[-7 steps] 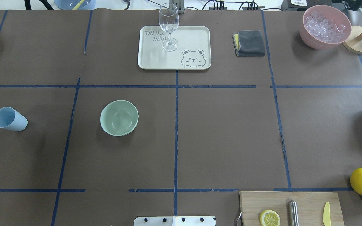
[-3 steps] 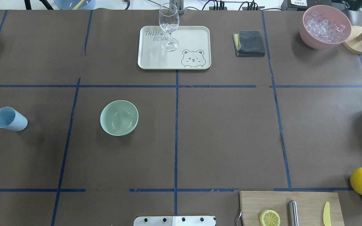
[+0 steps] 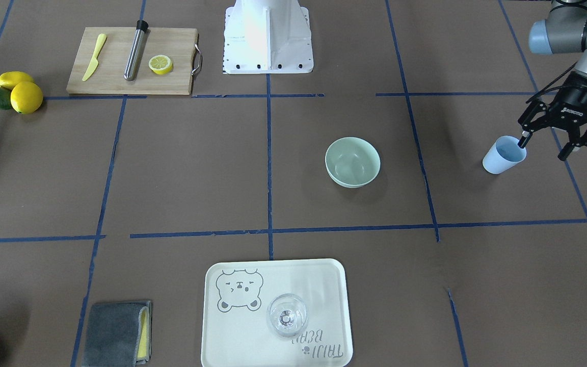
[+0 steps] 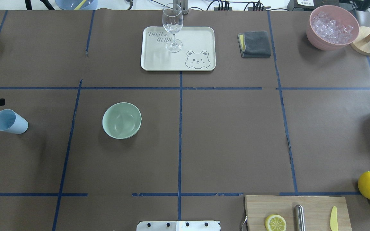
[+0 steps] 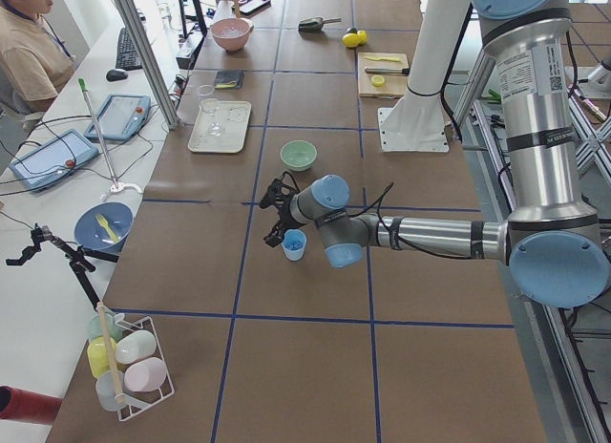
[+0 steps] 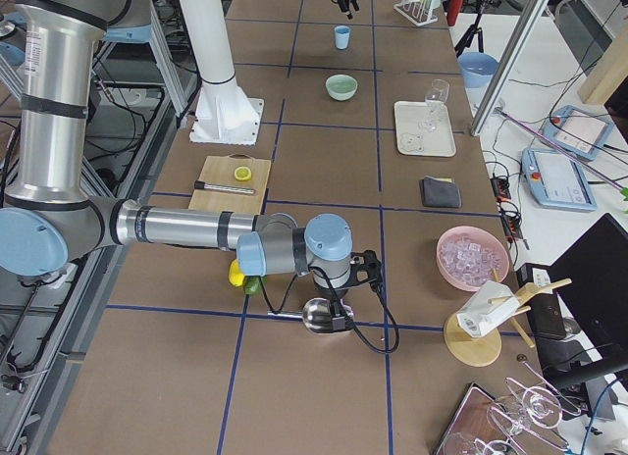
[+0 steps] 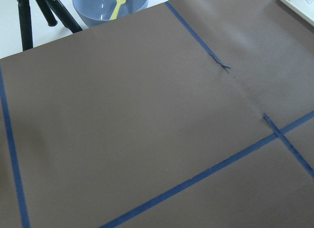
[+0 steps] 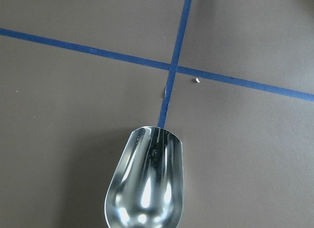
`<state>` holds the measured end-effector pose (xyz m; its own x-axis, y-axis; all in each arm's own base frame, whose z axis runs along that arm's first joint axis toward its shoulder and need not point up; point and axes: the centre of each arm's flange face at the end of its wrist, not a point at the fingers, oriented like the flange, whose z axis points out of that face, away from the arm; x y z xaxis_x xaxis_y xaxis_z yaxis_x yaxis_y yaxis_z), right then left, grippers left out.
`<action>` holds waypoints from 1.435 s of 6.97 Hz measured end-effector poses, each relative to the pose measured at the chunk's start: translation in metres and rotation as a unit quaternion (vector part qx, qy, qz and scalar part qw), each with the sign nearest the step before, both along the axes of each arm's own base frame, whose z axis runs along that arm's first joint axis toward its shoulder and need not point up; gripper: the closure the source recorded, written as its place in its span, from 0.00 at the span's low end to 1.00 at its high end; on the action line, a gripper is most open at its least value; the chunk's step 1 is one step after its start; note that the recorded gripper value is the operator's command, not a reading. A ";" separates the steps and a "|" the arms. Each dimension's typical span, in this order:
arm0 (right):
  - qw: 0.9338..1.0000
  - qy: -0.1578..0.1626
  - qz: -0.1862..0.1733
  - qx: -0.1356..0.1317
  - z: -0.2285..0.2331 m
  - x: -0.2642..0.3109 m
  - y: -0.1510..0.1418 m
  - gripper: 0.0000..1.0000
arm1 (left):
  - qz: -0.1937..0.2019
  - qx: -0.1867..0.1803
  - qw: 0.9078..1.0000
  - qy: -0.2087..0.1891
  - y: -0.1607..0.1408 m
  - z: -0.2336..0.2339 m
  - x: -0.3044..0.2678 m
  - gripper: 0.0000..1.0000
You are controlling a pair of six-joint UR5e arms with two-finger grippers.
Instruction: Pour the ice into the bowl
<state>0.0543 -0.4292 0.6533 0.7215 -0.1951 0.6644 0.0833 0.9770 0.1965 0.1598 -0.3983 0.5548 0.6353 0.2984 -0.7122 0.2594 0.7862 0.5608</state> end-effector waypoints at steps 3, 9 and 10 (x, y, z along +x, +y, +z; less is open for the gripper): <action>1.000 0.000 0.001 0.000 0.000 0.000 0.000 0.00 | -0.054 -0.010 0.998 -0.014 0.053 0.020 0.028 0.00; 1.000 0.000 0.001 0.001 -0.002 0.000 0.001 0.00 | -0.100 -0.037 0.994 -0.023 0.099 0.059 0.075 0.00; 1.000 0.000 0.001 0.002 -0.003 0.000 0.001 0.00 | -0.113 -0.038 0.993 -0.017 0.096 0.061 0.080 0.00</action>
